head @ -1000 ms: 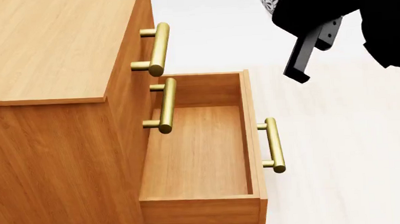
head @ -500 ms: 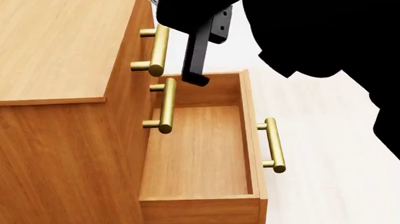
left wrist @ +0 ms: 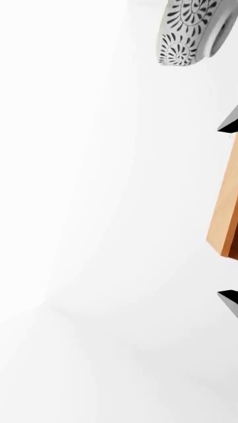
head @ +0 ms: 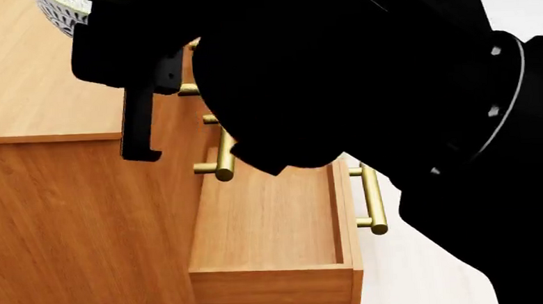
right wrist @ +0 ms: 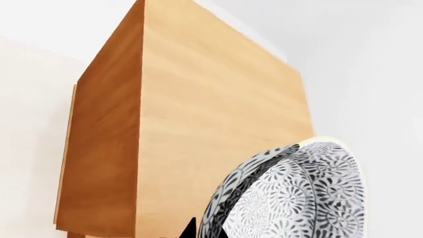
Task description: Put the bowl on top of the cabinet.
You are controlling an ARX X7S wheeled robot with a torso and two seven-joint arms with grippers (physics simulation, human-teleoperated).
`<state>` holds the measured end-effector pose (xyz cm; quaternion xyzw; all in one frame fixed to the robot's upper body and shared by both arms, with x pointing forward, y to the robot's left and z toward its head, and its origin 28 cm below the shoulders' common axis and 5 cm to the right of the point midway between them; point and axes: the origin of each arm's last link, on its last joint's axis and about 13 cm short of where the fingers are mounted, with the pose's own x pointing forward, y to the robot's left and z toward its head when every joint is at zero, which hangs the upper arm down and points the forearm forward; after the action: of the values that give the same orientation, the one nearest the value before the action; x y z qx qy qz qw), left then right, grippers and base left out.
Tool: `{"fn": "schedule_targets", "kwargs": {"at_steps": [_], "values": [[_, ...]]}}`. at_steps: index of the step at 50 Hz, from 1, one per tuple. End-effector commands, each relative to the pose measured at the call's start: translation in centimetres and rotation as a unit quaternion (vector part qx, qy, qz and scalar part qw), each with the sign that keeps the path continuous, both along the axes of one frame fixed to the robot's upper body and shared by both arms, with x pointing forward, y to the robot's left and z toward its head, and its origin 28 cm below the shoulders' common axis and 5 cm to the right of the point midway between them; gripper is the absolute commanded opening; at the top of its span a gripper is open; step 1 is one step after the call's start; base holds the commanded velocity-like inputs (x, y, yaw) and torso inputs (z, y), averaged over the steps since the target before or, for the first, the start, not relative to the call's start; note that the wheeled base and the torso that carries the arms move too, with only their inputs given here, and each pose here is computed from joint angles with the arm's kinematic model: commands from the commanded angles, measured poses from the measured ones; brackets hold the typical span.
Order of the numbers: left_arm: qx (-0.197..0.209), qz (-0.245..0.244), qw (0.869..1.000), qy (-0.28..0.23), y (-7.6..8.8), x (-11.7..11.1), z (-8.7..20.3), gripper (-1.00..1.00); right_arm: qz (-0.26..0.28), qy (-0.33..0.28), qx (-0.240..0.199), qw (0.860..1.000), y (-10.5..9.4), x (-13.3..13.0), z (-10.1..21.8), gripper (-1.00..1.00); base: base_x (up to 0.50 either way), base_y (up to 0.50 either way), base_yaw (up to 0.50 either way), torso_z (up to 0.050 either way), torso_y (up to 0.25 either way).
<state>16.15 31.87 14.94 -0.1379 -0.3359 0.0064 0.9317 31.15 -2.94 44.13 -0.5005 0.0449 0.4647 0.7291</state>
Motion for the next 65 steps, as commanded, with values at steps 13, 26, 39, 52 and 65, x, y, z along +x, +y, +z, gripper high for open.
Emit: {"fn": "schedule_targets", "kwargs": {"at_steps": [13, 26, 39, 52, 65], "values": [[-0.001, 0.008, 1.0, -0.001, 0.4, -0.1, 0.0, 1.0, 0.024, -0.011, 0.008, 1.0, 2.8, 1.9, -3.3, -1.0, 0.0, 0.0, 0.0, 0.0, 0.001], [-0.002, 0.008, 1.0, 0.0, 0.4, -0.1, -0.1, 1.0, 0.012, -0.017, 0.002, 1.0, 2.9, 2.9, -4.5, -1.0, 0.0, 0.0, 0.0, 0.0, 0.0], [-0.003, 0.009, 1.0, 0.0, 0.4, -0.1, -0.2, 1.0, 0.021, -0.015, -0.009, 1.0, 3.6, 2.8, -5.6, -1.0, 0.0, 0.0, 0.0, 0.0, 0.001], [-0.003, 0.008, 1.0, 0.0, 0.4, -0.2, -0.1, 1.0, 0.018, -0.011, -0.029, 0.999, 3.5, 2.9, -6.4, -1.0, 0.0, 0.0, 0.0, 0.0, 0.0], [-0.003, 0.007, 1.0, 0.0, 0.4, -0.1, -0.2, 1.0, 0.015, -0.012, -0.034, 0.999, 3.4, 3.0, -6.7, -1.0, 0.0, 0.0, 0.0, 0.0, 0.0]]}}
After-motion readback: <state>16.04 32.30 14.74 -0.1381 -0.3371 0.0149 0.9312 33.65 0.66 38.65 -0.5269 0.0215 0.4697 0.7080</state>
